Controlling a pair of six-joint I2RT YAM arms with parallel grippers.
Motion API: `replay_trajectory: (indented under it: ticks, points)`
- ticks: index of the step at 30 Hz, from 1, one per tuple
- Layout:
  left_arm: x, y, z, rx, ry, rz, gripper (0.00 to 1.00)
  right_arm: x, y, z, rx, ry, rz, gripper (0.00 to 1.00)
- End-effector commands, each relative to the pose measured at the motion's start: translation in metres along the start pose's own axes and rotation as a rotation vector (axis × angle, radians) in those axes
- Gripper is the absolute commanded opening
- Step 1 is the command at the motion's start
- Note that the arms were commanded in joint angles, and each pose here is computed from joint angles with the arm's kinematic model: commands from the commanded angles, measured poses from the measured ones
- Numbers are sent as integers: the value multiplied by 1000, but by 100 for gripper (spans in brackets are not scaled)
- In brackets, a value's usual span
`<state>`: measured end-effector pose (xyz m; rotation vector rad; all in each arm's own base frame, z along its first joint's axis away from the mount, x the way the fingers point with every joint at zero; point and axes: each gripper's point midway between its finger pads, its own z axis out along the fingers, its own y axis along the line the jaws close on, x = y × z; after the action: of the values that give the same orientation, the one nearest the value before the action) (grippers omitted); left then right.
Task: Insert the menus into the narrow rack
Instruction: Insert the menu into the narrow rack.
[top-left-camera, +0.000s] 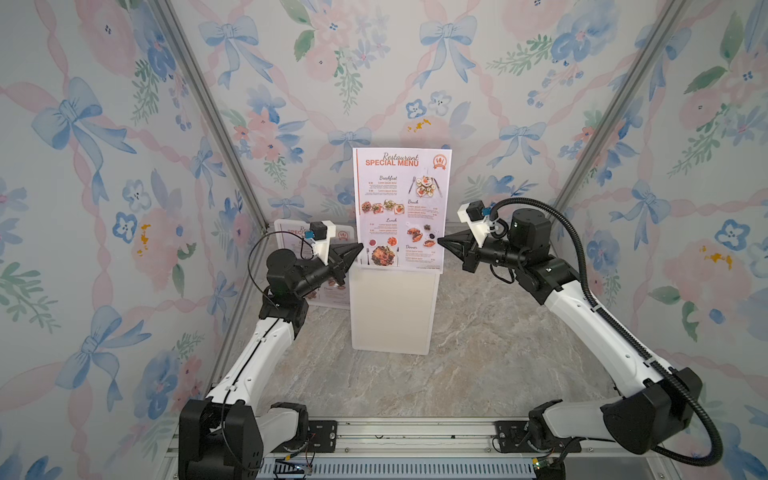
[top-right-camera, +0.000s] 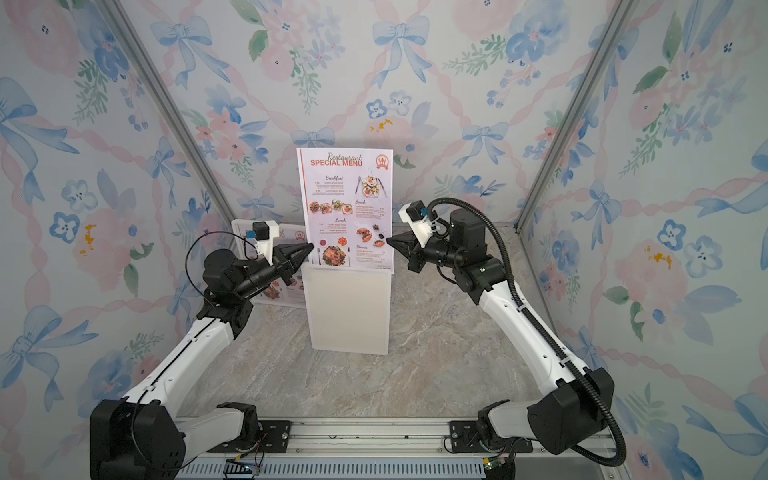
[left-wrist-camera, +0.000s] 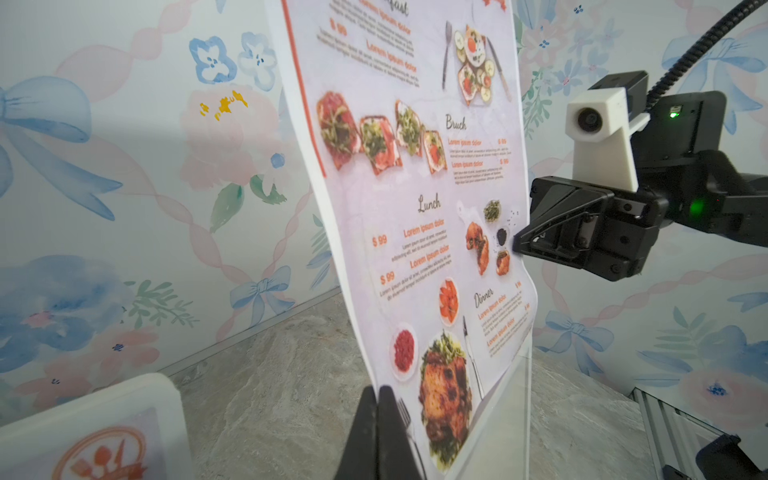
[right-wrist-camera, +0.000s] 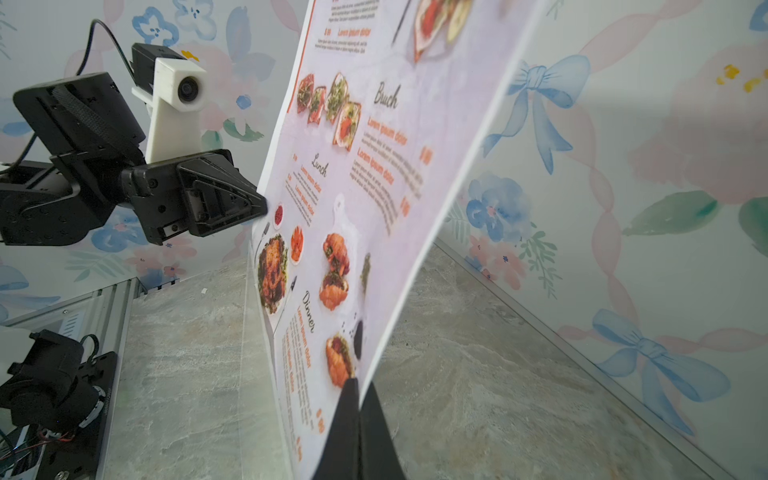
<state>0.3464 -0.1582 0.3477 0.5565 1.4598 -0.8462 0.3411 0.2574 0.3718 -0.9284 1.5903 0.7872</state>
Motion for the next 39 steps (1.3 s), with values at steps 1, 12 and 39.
replay_trajectory:
  ticks: [1,12,39]
  points:
    - [-8,-2,-6,-5,-22,38,0,-5,8,-2,-16,-13,-10,0]
    - [-10,6,-16,-43,-32,45,0,0,12,1,-16,-9,-14,0]
    - [1,2,-20,-28,-15,32,0,-8,11,3,-16,-59,-12,42]
